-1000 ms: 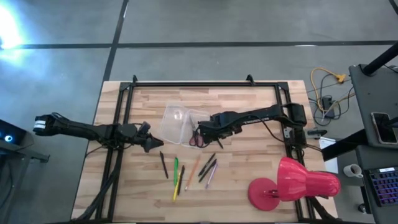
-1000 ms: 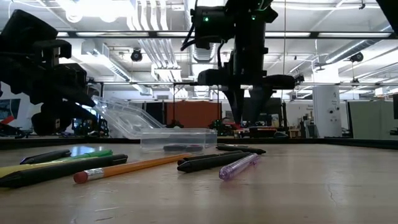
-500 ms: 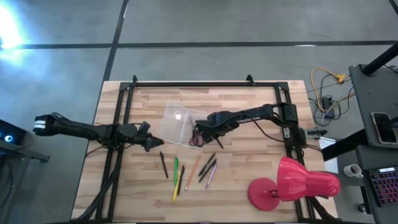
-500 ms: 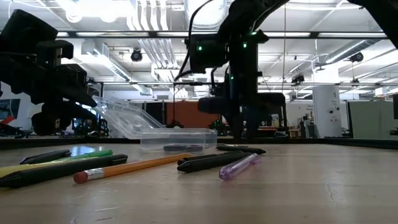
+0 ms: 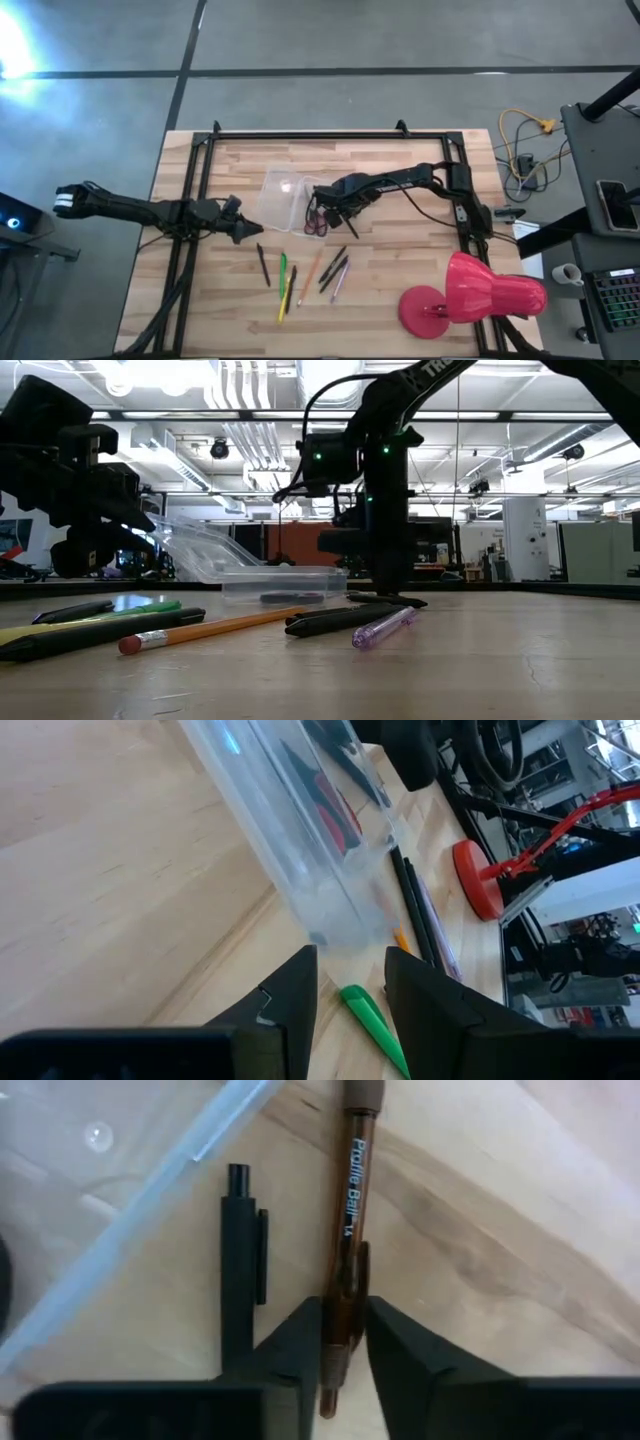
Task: Pick & place school supplies into a supply box
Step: Put the brown pen into the transparent supply box
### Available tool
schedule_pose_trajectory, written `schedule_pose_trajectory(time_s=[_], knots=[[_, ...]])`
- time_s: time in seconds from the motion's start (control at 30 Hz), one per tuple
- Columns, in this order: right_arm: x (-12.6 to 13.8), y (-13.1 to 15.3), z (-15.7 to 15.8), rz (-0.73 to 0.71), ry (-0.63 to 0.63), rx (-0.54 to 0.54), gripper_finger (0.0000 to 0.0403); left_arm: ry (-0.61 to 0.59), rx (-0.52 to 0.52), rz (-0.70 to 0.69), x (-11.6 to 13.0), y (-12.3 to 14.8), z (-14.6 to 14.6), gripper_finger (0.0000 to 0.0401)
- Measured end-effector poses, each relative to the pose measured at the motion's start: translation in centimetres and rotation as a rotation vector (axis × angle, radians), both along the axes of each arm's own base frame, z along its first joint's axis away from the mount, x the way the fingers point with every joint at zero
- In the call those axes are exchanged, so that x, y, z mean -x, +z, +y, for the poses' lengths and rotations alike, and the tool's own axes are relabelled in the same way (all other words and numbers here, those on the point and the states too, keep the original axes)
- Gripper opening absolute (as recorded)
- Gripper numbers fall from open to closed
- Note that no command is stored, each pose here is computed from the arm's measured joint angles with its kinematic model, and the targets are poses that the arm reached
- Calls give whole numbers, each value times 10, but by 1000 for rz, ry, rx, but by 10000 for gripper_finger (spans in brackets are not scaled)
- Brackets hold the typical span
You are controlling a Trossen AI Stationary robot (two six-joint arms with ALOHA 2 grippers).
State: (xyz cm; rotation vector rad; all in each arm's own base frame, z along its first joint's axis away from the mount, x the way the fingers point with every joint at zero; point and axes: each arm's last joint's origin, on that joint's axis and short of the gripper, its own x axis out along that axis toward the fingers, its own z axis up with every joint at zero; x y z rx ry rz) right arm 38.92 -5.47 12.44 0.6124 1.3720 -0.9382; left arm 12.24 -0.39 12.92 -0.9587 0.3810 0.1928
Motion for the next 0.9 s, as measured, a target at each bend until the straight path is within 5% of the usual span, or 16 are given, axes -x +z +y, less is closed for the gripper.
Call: schedule_pose_trajectory(time_s=[0.13, 0.37, 0.47, 0.73, 0.9], knots=[[3, 0, 0, 28, 21, 6, 24, 5, 11, -2, 0, 0, 0, 104], [18, 18, 13, 59, -194, 60, 19, 9, 20, -8, 0, 1, 0, 104], [17, 45, 20, -95, -299, 80, 13, 9, 20, -7, 0, 1, 0, 104], [-21, 101, 28, -734, -331, -31, 5, 10, 24, -16, -1, 2, 0, 104], [-36, 88, 27, -759, -335, -54, 6, -71, 52, -12, 0, 1, -3, 104]])
